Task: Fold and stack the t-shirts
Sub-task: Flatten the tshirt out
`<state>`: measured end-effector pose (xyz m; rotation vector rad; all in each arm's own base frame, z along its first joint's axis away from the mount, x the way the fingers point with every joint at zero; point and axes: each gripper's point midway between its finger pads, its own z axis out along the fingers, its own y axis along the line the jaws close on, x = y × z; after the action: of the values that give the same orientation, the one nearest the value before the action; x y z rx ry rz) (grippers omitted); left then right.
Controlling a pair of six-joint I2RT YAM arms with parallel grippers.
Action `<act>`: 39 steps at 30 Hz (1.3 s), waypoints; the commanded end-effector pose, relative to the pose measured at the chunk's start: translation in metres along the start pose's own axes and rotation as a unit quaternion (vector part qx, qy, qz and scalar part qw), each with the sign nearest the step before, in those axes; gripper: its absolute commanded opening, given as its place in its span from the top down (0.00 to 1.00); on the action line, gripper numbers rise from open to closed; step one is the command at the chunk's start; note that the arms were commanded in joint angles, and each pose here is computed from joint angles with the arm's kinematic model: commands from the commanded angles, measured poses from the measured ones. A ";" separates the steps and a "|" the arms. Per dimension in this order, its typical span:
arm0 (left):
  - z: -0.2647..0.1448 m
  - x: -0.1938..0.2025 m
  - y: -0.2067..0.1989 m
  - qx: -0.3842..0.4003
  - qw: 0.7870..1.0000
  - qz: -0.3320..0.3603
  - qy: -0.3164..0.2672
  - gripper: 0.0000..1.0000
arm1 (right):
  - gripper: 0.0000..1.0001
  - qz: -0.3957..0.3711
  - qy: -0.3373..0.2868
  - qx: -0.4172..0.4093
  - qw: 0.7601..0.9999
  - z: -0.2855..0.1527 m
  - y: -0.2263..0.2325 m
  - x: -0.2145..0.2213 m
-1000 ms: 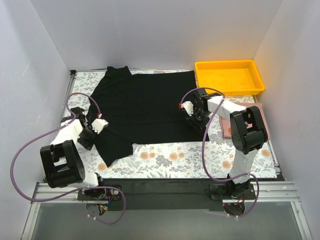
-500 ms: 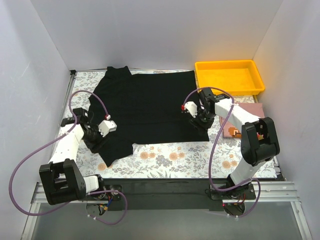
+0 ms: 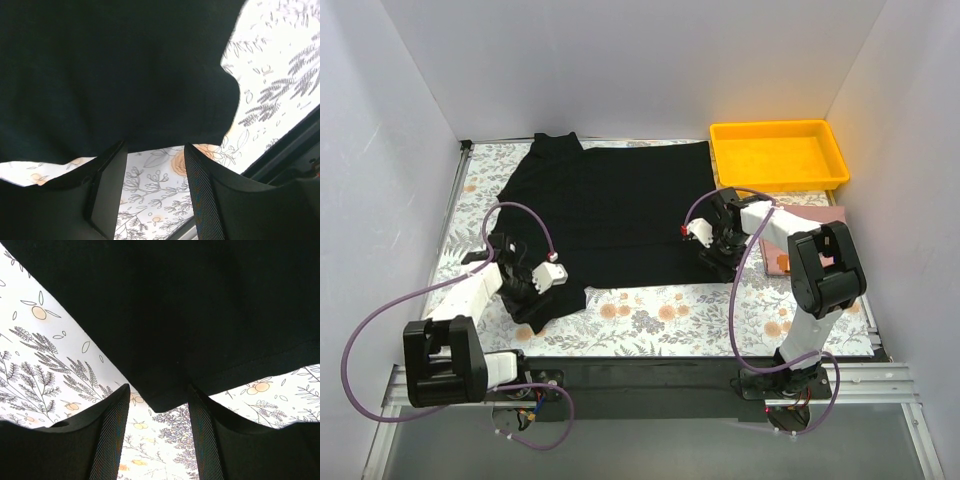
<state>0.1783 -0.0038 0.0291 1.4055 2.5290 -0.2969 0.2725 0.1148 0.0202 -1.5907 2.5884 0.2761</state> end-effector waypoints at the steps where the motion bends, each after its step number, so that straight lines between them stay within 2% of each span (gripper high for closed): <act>1: 0.000 0.008 -0.003 -0.010 0.999 0.052 0.007 0.52 | 0.43 -0.017 0.014 -0.005 1.000 0.008 0.005 0.011; 7: 0.002 0.014 -0.010 -0.011 0.996 0.084 0.009 0.49 | 0.39 -0.028 0.011 -0.002 1.000 0.001 0.009 0.016; 9: -0.002 0.009 -0.010 -0.010 0.996 0.086 0.003 0.49 | 0.34 -0.033 -0.006 0.001 0.999 -0.009 0.009 0.008; 14: -0.013 -0.005 -0.012 -0.009 0.995 0.100 -0.023 0.49 | 0.31 -0.052 -0.034 0.002 0.998 -0.035 0.014 -0.004; 19: -0.016 -0.014 -0.011 -0.009 0.995 0.097 -0.035 0.49 | 0.32 -0.073 -0.027 0.008 0.997 -0.038 0.012 -0.002; 23: -0.023 -0.033 0.011 -0.030 0.998 0.019 -0.052 0.51 | 0.35 -0.079 -0.018 -0.003 0.997 -0.028 0.009 -0.003; 26: -0.031 -0.044 0.024 -0.008 0.998 -0.009 -0.063 0.52 | 0.36 -0.087 -0.011 -0.001 0.996 -0.022 0.006 -0.002; 34: -0.023 -0.024 0.024 -0.017 0.999 0.011 -0.029 0.53 | 0.37 -0.105 0.004 0.000 0.994 -0.002 0.007 0.007; 39: -0.019 -0.025 0.024 -0.011 1.000 -0.003 -0.029 0.53 | 0.39 -0.110 0.010 0.004 0.994 0.005 0.008 0.010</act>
<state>0.2045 -0.0069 0.0511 1.3760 2.4977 -0.3291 0.2601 0.1088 0.0195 -1.8324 2.4315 0.2428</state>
